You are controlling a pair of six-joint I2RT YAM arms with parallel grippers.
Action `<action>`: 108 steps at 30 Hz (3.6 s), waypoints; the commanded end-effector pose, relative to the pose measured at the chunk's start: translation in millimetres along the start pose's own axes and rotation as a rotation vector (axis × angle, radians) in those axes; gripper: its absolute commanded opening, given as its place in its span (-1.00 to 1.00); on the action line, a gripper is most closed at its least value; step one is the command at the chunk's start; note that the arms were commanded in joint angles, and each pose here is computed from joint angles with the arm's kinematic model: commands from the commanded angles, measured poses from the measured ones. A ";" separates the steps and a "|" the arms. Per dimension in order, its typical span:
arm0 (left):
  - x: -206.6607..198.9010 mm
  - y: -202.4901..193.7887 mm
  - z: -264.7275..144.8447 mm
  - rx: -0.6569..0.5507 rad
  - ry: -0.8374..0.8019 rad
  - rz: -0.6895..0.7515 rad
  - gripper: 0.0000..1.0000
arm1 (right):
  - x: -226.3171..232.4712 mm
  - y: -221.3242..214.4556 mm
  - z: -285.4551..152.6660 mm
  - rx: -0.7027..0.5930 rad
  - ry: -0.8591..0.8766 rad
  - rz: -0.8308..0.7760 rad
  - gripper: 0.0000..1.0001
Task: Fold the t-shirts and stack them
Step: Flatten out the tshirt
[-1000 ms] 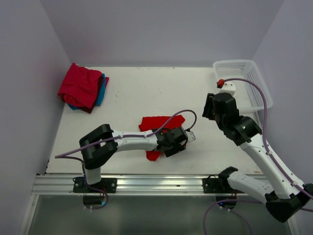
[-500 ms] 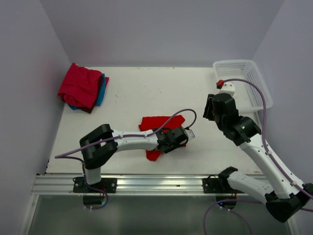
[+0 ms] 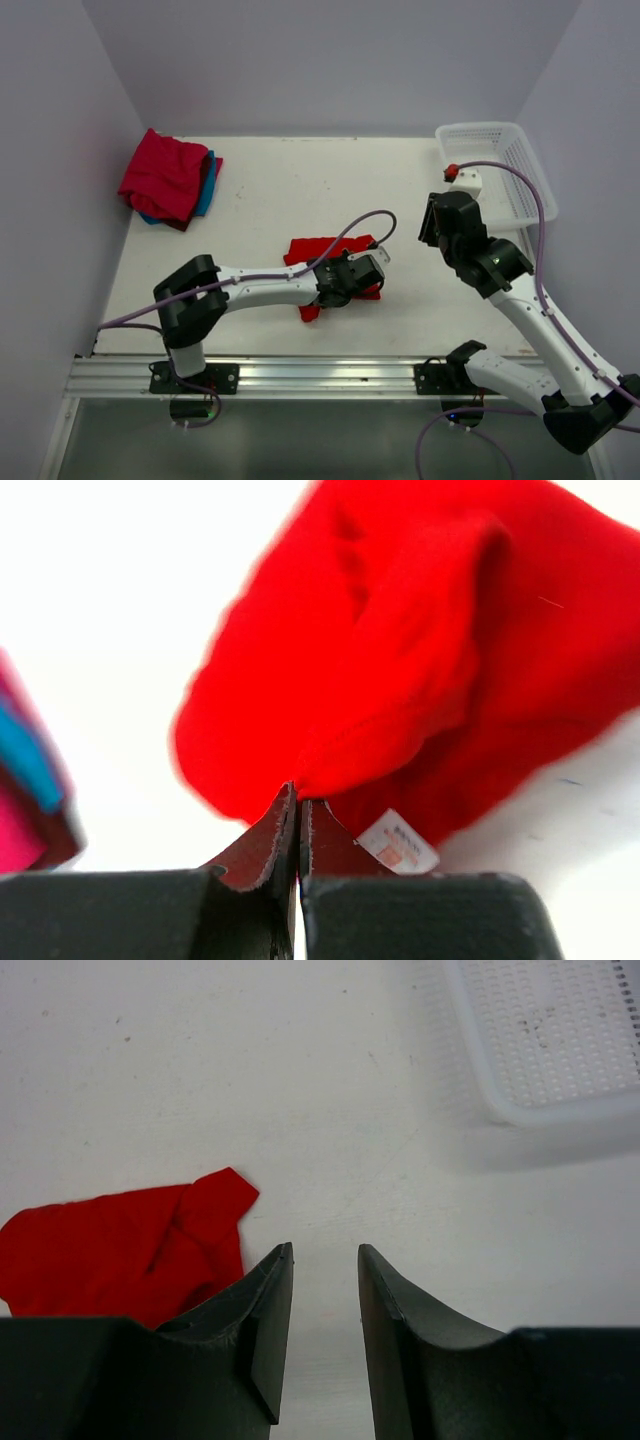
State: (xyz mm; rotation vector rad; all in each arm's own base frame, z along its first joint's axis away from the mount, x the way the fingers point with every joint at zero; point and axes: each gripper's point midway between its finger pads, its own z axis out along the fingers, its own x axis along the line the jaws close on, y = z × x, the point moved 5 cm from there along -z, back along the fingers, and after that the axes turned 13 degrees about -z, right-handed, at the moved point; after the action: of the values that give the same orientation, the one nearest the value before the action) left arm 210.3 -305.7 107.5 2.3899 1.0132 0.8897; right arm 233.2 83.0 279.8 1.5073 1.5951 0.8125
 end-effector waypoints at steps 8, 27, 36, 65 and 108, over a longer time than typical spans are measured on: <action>123.6 57.4 -79.6 -0.274 0.464 -0.307 -1.00 | -0.2 -24.0 25.2 0.051 -0.091 -0.009 -0.32; 206.7 -33.8 -83.3 -0.221 0.828 -0.837 -1.00 | 132.5 -79.1 109.6 0.302 0.528 0.016 -0.26; 201.7 -39.6 -78.2 -0.216 0.765 -0.850 -1.00 | 182.3 -95.6 160.2 0.350 0.681 0.070 -0.25; 207.2 -45.5 -89.7 -0.269 0.718 -0.855 -1.00 | 196.3 -79.3 185.8 0.287 0.610 0.004 -1.00; 239.1 -4.2 -185.8 -0.549 0.464 -0.970 -1.00 | 28.1 46.4 -73.7 -0.326 0.507 -0.131 -1.00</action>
State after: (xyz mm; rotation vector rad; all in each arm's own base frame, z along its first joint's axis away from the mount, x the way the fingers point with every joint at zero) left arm 211.3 -101.0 290.7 1.0971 1.7144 1.1947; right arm 198.5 113.9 332.3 1.1411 1.8140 1.2504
